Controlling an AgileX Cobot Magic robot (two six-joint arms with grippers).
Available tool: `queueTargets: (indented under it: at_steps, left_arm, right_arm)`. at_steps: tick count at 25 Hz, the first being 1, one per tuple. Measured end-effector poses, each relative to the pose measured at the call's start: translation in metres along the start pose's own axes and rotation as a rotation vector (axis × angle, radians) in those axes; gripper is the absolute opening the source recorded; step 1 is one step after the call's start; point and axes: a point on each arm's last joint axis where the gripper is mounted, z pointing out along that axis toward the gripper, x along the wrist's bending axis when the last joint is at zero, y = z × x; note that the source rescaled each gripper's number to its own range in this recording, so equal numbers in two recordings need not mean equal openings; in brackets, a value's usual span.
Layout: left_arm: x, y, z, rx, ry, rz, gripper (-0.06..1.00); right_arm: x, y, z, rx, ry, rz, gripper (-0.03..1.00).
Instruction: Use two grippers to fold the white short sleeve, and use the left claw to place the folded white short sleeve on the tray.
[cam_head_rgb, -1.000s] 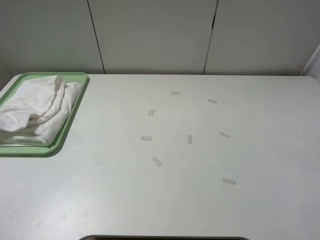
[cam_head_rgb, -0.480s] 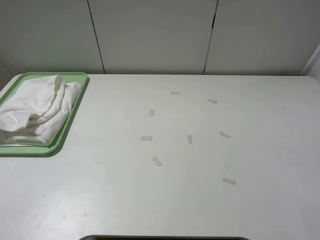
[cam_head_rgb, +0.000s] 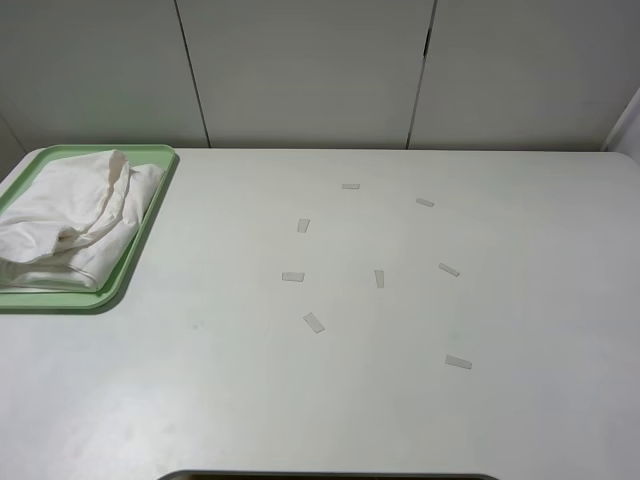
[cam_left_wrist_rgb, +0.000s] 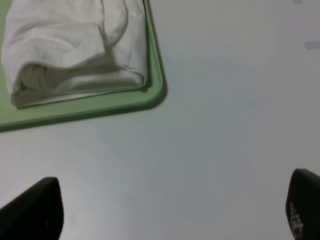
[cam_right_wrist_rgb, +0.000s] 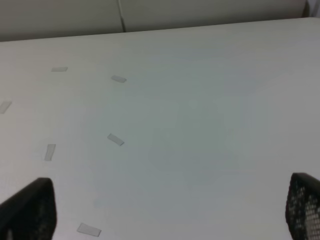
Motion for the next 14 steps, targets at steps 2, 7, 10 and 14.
queueTargets:
  at_steps: [2, 7, 10, 14]
  left_arm:
    - [-0.0006, 0.0001, 0.0056, -0.016, -0.01, -0.011, 0.88]
    - [-0.0018, 0.0012, 0.0056, -0.029, -0.023, -0.016, 0.88]
    - [-0.0018, 0.0012, 0.0056, -0.028, -0.023, -0.016, 0.88]
    - [-0.0018, 0.0012, 0.0056, -0.028, -0.023, -0.017, 0.88]
  right_arm:
    - [0.0, 0.0, 0.0, 0.0, 0.0, 0.0, 1.0]
    - [0.0, 0.0, 0.0, 0.0, 0.0, 0.0, 1.0]
    - [0.0, 0.0, 0.0, 0.0, 0.0, 0.0, 1.0]
    - [0.0, 0.0, 0.0, 0.0, 0.0, 0.0, 1.0]
